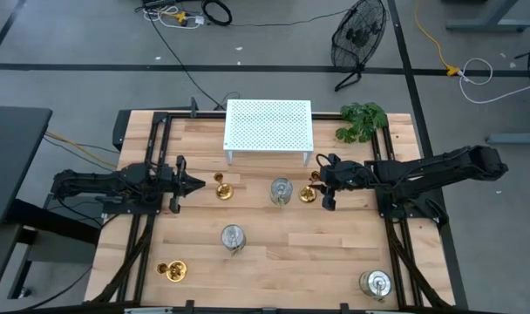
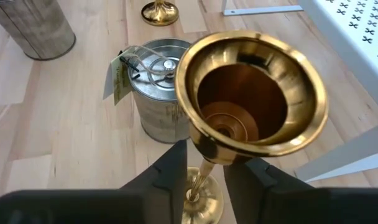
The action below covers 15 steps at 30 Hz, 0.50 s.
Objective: Pick & Place candle stick holders
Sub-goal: Put the right candle holder on the shelf
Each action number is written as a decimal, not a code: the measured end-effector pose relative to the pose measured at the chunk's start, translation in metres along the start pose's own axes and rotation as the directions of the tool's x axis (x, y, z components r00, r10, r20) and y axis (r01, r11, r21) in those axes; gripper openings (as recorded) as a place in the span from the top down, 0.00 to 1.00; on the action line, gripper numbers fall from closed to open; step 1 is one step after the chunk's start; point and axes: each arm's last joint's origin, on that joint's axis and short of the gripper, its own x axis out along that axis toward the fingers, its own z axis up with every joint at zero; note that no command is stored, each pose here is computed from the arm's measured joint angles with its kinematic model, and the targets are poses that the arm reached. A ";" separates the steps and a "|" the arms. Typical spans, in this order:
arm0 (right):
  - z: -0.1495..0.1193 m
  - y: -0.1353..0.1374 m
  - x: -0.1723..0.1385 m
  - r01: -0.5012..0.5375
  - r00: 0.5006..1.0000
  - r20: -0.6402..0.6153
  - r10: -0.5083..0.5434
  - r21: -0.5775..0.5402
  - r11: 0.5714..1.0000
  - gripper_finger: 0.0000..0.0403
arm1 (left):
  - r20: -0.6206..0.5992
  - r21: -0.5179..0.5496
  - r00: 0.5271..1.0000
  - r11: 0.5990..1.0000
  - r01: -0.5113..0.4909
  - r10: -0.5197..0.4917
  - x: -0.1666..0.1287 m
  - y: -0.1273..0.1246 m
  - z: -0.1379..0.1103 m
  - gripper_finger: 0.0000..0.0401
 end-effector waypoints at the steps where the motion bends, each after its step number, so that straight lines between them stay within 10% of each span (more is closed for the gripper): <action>1: 0.000 0.000 0.000 0.000 1.000 0.000 0.000 0.000 1.000 0.76 | 0.000 0.000 1.000 1.000 0.000 0.000 0.000 0.000 0.000 0.92; 15: 0.000 0.000 0.000 -0.001 1.000 0.000 0.001 0.000 1.000 0.85 | 0.000 0.000 1.000 1.000 0.000 0.000 0.000 0.000 0.000 0.92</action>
